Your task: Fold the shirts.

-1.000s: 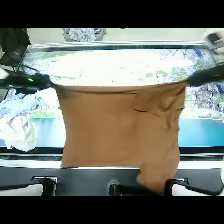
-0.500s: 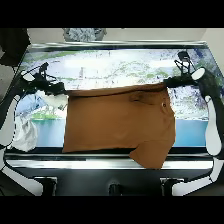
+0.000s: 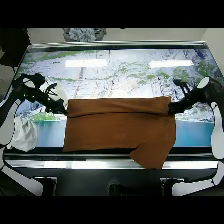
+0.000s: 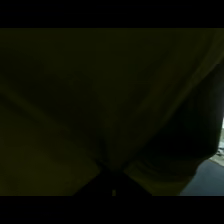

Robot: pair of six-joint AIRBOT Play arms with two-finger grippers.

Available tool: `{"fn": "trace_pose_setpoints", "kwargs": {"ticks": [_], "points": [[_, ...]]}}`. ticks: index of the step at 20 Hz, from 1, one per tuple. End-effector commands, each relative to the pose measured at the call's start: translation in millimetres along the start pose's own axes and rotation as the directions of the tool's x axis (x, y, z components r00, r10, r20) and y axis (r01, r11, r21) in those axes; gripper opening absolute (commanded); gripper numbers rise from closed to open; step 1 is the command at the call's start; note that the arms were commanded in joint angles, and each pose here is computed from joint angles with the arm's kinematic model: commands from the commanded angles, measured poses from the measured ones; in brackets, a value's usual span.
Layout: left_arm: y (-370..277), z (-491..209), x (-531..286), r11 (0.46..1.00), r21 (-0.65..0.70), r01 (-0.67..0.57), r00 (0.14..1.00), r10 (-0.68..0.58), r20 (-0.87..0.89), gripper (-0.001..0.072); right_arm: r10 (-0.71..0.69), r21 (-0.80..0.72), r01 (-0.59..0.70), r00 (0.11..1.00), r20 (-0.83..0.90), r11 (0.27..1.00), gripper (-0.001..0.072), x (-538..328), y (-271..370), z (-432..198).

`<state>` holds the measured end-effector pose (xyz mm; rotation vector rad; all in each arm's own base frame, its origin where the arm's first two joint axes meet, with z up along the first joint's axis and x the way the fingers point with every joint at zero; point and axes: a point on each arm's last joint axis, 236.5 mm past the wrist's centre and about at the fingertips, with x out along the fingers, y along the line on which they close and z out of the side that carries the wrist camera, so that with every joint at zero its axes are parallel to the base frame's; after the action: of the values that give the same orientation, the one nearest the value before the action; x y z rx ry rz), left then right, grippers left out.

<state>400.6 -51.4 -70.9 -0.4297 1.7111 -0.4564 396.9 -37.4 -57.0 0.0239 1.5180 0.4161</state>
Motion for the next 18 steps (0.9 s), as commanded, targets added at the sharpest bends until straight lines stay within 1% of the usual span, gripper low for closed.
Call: {"fn": "trace_pose_setpoints", "kwargs": {"ticks": [1, 4, 8, 12, 14, 15, 16, 17, 18], "points": [[3.8, -24.3, 14.5, 0.999, -0.040, 0.022, 0.995, -0.026, -0.092, 0.0025, 0.037, 0.026, -0.035, 0.997, -0.063, 0.999, 0.0044, 20.8, 4.6, -20.5], [8.7, -22.5, 8.0, 0.999, -0.045, 0.017, 0.997, -0.020, -0.076, 0.0025, 0.008, 0.026, -0.008, 1.000, -0.018, 1.000, 0.0044, 18.7, -2.5, -10.6], [18.7, -0.5, -20.5, 0.999, -0.046, 0.010, 1.000, -0.009, 0.027, 0.0025, -0.040, 0.044, 0.038, 0.998, 0.041, 0.998, 0.0044, 1.2, -21.7, 0.8], [17.9, 1.5, -6.5, 0.998, -0.062, 0.033, 0.999, -0.033, 0.004, 0.0025, 0.021, 0.082, -0.019, 1.000, -0.020, 0.996, 0.0044, 19.5, -15.2, -9.3], [11.7, 1.5, -0.2, 0.997, -0.064, 0.052, 0.999, -0.053, -0.011, 0.0027, 0.042, 0.089, -0.041, 0.999, -0.007, 0.995, 0.0046, 21.4, -11.3, -5.5], [6.5, 1.9, -0.3, 0.996, -0.064, 0.067, 0.998, -0.067, -0.010, 0.0049, 0.031, 0.090, -0.032, 0.999, 0.011, 0.995, 0.0115, 19.0, -14.3, -1.8], [-1.1, -0.2, -2.5, 0.993, -0.066, 0.098, 0.995, -0.100, -0.018, 0.0183, 0.037, 0.091, -0.038, 0.999, 0.012, 0.995, 0.0307, 12.8, -13.4, -2.8], [-6.0, -4.6, -6.1, 0.989, -0.086, 0.120, 0.992, -0.123, -0.030, 0.0340, 0.043, 0.087, -0.043, 0.999, 0.005, 0.995, 0.0433, 1.3, -13.2, -7.2], [-7.8, -12.0, -12.8, 0.987, -0.098, 0.126, 0.990, -0.131, -0.047, 0.0338, 0.048, 0.081, -0.048, 0.999, -0.003, 0.996, 0.0438, -12.6, -14.4, -14.1]]}}
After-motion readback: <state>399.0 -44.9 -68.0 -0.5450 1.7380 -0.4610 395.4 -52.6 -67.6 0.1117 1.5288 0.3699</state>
